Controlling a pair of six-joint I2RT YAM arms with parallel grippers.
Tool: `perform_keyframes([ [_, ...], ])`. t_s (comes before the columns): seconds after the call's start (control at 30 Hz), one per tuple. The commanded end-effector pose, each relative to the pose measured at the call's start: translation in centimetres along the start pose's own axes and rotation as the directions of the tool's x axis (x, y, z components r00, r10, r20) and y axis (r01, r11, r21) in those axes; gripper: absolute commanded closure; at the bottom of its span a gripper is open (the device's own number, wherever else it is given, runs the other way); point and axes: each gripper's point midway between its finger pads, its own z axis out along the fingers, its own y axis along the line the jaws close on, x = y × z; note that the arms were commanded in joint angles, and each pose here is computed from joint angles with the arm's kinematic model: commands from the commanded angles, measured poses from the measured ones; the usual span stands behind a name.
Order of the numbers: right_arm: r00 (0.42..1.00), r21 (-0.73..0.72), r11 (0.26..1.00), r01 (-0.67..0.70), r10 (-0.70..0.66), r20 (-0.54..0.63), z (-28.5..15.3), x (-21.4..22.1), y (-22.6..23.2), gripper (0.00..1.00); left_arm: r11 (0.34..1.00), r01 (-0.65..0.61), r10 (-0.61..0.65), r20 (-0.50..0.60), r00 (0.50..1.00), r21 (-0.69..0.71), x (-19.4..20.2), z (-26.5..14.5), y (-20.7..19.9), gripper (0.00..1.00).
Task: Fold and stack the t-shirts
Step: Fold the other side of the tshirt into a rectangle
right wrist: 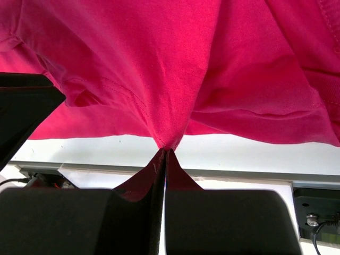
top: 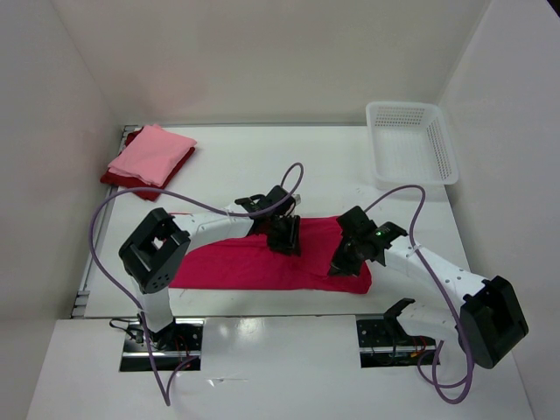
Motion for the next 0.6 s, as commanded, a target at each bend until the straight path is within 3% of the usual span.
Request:
perform_keyframes([
  [0.0,0.999,-0.035,0.999,0.024,-0.023,0.039,-0.2,-0.7,1.0,1.0,0.999,0.002,-0.003,-0.012,1.0,-0.036,0.4,0.4,0.8,0.55],
  [0.17,0.999,-0.043,0.998,0.034,-0.033,0.044,-0.2,-0.8,1.2,1.0,0.999,-0.012,0.01,-0.036,0.999,-0.042,1.2,1.0,0.4,0.54],
  [0.37,0.998,-0.051,0.998,0.036,-0.033,0.048,-0.4,-0.7,1.1,1.0,0.998,-0.009,0.006,-0.044,0.999,-0.061,1.5,1.4,1.1,0.62],
  [0.57,0.998,-0.059,0.998,0.037,-0.034,0.053,-0.5,-0.7,1.2,1.0,0.999,0.009,-0.01,-0.027,1.0,-0.048,1.2,0.8,0.5,0.86],
])
